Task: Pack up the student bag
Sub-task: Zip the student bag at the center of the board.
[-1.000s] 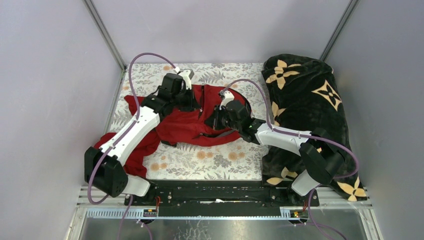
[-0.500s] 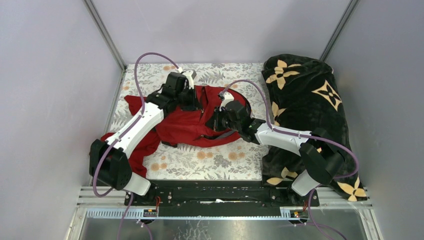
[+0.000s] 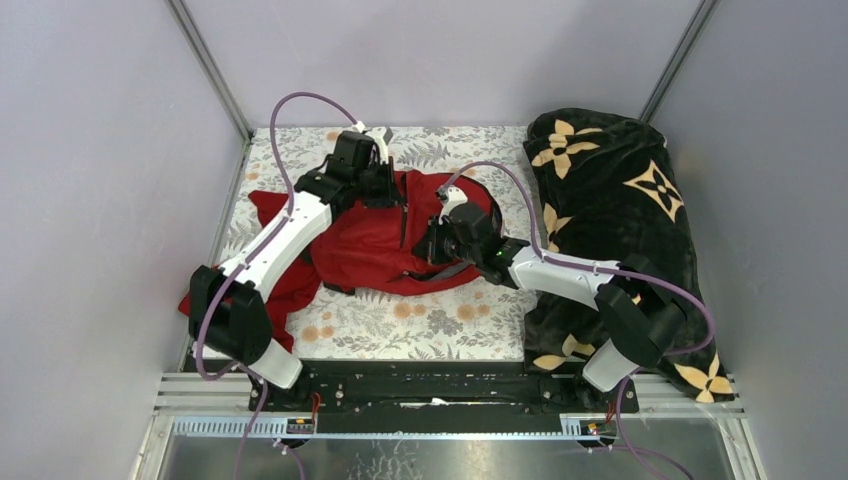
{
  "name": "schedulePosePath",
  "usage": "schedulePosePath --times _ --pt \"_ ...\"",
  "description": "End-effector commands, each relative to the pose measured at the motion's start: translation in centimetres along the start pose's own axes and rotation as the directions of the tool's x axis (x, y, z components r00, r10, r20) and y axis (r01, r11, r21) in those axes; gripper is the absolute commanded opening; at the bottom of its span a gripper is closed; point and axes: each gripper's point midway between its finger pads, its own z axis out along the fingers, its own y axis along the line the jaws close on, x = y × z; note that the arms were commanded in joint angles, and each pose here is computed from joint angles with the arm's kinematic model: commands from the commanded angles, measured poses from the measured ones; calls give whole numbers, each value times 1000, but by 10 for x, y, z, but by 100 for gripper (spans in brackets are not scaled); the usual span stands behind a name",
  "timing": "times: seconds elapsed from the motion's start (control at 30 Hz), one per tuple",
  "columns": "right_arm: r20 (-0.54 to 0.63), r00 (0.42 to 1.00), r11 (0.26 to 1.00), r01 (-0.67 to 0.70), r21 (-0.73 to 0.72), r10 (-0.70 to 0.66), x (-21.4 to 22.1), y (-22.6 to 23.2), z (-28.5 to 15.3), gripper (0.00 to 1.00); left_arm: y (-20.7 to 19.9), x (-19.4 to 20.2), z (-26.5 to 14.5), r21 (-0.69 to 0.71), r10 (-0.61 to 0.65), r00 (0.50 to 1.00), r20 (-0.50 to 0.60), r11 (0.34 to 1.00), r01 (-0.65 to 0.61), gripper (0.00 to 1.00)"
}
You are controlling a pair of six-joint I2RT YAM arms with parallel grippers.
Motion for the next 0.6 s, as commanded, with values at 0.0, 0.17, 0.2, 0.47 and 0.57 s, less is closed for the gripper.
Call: schedulePosePath --times 0.0,0.17,0.2,0.47,0.57 --pt "-230 973 995 23 95 -1 70 -29 -13 0 9 -90 0 -43 21 963 267 999 -10 0" --pt "-239 971 994 31 107 -4 75 -33 -17 0 29 -108 25 -67 4 965 263 998 14 0" --pt "-240 971 994 32 107 -5 75 -33 -17 0 32 -110 32 -71 1 968 252 997 17 0" --pt "-232 973 993 26 116 2 75 -32 -25 0 57 -133 80 -110 -9 972 236 993 36 0" --pt "-231 973 993 24 120 4 74 -32 -28 0 64 -137 96 -118 -12 974 224 992 39 0"
